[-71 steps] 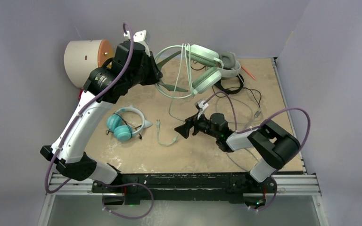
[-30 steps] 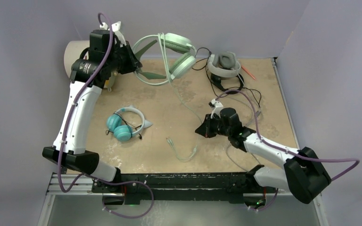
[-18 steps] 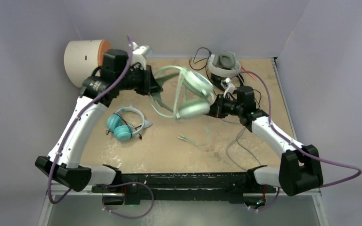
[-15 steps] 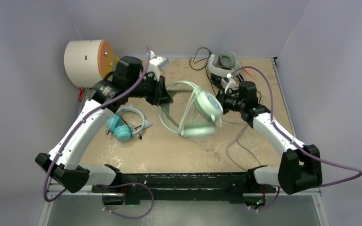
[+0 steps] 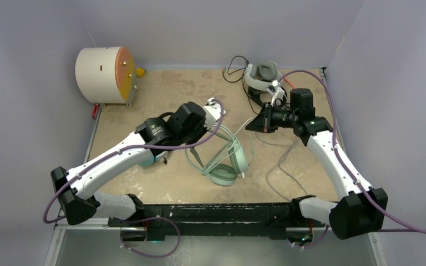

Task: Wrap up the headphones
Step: Wrap the headphones cable around the headphones.

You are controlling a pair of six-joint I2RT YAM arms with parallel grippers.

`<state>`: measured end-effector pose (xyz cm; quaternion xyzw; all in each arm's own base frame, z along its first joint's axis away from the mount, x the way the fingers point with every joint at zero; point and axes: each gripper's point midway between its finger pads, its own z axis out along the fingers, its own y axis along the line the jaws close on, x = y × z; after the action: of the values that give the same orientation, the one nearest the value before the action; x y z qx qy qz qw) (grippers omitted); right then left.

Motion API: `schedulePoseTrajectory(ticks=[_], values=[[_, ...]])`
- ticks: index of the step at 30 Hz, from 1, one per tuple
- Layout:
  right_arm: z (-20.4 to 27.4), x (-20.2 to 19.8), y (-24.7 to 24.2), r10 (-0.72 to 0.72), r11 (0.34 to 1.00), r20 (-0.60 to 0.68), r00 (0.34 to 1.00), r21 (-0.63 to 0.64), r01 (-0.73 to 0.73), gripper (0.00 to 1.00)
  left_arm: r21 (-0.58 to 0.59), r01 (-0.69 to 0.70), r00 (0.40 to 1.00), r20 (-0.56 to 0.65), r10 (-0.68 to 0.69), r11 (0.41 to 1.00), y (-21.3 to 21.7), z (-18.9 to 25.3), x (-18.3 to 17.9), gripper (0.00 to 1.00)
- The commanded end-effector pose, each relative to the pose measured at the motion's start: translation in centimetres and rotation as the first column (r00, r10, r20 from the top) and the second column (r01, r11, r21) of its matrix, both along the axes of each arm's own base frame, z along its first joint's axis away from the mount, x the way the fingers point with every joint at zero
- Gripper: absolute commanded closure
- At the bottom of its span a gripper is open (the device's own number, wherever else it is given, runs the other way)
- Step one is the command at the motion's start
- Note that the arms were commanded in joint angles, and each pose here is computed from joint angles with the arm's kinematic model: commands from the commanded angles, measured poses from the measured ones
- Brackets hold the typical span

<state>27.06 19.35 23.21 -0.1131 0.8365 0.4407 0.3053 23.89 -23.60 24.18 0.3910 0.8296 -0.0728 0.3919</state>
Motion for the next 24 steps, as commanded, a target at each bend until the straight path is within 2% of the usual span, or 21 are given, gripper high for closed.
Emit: schedulePoseTrajectory(ticks=[1,6,9,11,14,17,20,21,24], values=[[2.2,-1.1,-0.4,0.024,1.000,0.055,0.998,-0.008,-0.024,1.00,0.185,-0.184,0.937,0.329,0.116,0.965,2.4,3.0,4.3,1.00],[2.4,-3.8,1.1,0.128,0.983,-0.019,0.992,0.135,-0.125,1.00,0.263,-0.334,0.849,0.501,0.168,0.905,3.6,4.5,6.2,1.00],[3.0,-5.0,1.6,0.169,0.965,-0.042,0.985,0.208,-0.157,1.00,0.256,-0.428,0.795,0.563,0.226,0.867,4.1,5.0,7.1,1.00],[3.7,-5.8,2.1,0.206,0.944,-0.055,0.977,0.273,-0.184,0.98,0.211,-0.479,0.767,0.572,0.290,0.852,4.0,5.2,7.5,1.00],[4.4,-6.6,3.0,0.244,0.921,-0.071,0.967,0.330,-0.208,0.92,0.109,-0.525,0.756,0.514,0.404,0.844,3.2,4.6,7.5,1.00],[4.3,-7.1,4.2,0.253,0.923,-0.076,0.965,0.317,-0.217,0.89,-0.054,-0.566,0.746,0.392,0.539,0.823,1.8,3.8,7.1,1.00],[4.2,-7.5,5.6,0.255,0.931,-0.068,0.965,0.288,-0.226,0.89,-0.197,-0.624,0.697,0.296,0.653,0.756,1.1,3.5,7.0,1.00],[4.1,-7.6,5.8,0.249,0.934,-0.070,0.966,0.280,-0.221,0.88,-0.252,-0.655,0.664,0.259,0.701,0.713,1.2,3.5,7.0,1.00],[3.7,-7.5,6.2,0.225,0.946,-0.053,0.973,0.249,-0.205,0.82,-0.330,-0.683,0.634,0.173,0.753,0.651,0.7,3.5,7.1,1.00]])
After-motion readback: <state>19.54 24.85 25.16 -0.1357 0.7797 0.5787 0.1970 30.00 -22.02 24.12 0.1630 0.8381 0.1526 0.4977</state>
